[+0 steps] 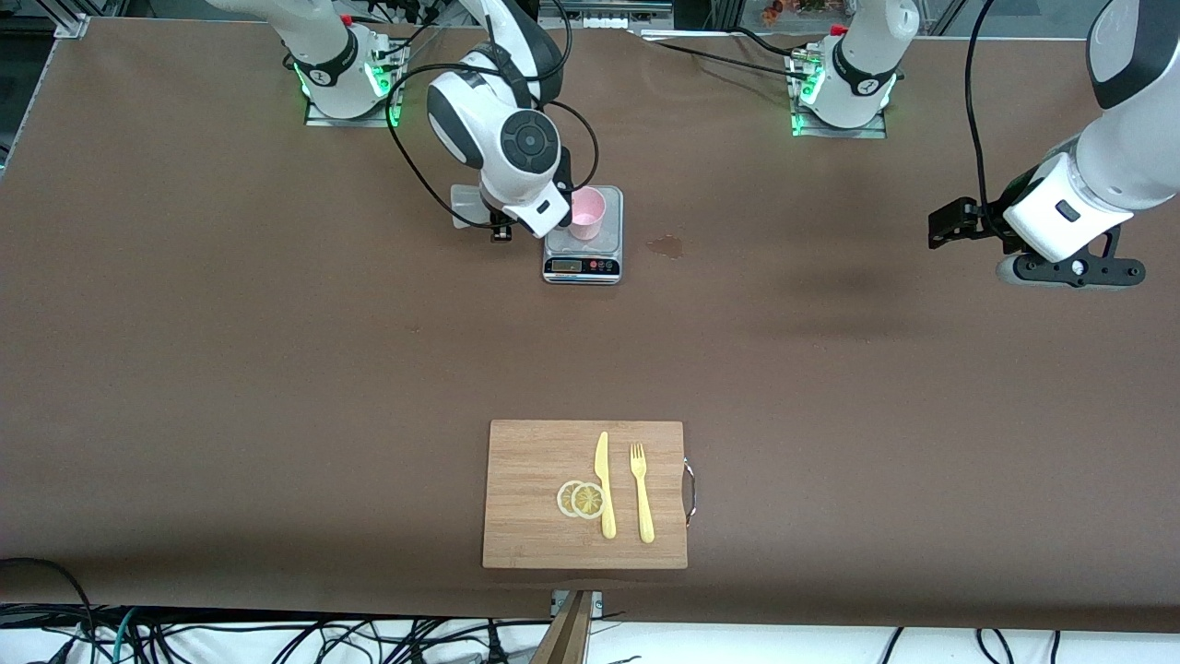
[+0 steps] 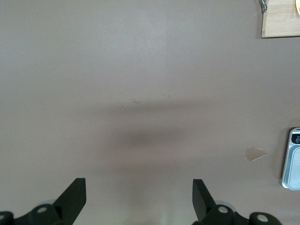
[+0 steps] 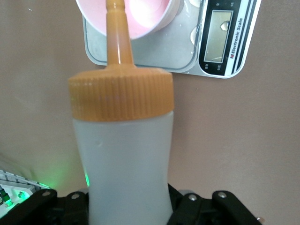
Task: Add sauce to pink cup with both arms
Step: 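Tilt the bottle nozzle over the pink cup with the right gripper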
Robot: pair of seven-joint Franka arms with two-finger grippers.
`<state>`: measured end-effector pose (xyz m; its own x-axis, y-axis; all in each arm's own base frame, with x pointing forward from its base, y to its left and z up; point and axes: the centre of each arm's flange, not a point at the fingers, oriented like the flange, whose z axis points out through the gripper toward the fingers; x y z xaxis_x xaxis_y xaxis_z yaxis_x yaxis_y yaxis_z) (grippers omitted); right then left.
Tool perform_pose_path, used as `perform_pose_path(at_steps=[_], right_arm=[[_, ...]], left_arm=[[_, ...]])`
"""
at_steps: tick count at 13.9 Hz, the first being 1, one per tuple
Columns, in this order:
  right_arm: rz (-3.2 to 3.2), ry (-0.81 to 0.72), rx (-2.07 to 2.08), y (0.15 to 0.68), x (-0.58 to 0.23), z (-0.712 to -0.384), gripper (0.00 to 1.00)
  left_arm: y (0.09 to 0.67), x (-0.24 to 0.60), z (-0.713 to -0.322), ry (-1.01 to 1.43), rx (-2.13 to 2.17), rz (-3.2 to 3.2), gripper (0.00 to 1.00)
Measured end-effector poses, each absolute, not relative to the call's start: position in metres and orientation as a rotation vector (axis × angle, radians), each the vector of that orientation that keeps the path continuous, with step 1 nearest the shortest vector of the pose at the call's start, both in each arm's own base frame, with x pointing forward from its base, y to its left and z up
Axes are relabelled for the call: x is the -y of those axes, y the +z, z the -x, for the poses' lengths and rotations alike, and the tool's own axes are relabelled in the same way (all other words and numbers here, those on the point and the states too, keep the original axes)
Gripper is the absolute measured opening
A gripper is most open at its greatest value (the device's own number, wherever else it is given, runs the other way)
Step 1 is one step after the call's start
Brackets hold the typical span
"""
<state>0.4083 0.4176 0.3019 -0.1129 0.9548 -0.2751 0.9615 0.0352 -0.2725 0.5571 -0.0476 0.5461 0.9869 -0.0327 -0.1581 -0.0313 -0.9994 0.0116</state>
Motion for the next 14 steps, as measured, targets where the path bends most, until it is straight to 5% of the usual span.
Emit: perform_pose_path(at_steps=[14], right_arm=[[-1.973, -0.652, -2.175, 0.302, -0.434, -0.409, 0.3]], left_arm=[[0.546, 0.048, -0.557, -0.249, 0.05, -3.122, 1.0]])
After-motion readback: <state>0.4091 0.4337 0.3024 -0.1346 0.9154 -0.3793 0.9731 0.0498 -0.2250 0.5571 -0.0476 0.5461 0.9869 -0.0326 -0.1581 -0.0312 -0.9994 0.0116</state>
